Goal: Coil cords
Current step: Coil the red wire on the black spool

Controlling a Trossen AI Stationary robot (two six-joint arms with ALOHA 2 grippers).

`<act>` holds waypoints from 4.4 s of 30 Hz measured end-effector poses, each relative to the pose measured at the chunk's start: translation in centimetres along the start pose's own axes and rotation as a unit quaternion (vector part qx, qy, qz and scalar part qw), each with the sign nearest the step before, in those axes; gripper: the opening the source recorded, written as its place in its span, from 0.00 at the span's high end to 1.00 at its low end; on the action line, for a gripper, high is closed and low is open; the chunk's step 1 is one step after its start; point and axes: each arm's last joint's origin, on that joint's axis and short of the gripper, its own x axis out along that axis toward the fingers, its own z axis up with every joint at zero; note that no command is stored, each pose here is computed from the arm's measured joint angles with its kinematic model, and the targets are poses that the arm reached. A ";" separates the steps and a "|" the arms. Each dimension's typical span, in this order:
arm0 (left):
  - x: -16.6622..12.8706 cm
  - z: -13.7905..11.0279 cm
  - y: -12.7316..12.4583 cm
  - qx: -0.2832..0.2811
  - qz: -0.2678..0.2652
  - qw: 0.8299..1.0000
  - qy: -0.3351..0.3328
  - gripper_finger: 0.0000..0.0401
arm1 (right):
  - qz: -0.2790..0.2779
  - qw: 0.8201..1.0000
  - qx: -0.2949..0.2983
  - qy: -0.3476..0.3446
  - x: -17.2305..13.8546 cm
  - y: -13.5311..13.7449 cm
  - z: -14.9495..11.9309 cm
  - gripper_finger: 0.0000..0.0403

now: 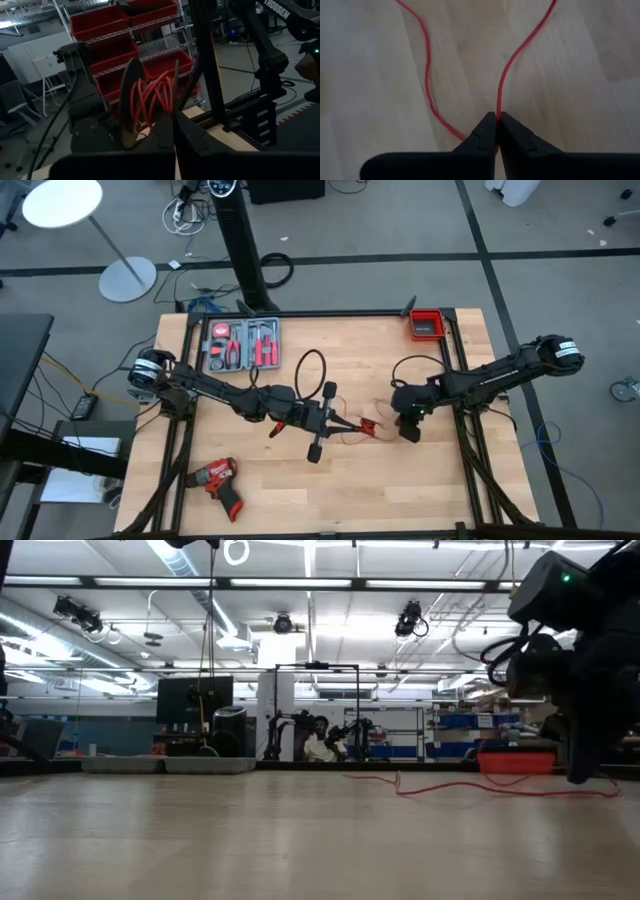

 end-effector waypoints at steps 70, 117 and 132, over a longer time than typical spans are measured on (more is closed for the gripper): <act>-0.2 1.4 -3.5 -0.181 0.119 0.976 0.003 1.00 | 0.032 0.815 -0.396 -0.421 -7.4 7.7 3.3 0.82; -0.2 1.5 -3.3 -0.171 0.155 0.973 0.000 1.00 | -0.019 0.815 -0.433 -0.384 -7.1 4.1 5.2 0.83; -0.2 1.5 -3.4 -0.172 0.148 0.974 0.000 1.00 | -0.045 0.816 -0.434 -0.380 -8.5 3.3 4.3 0.83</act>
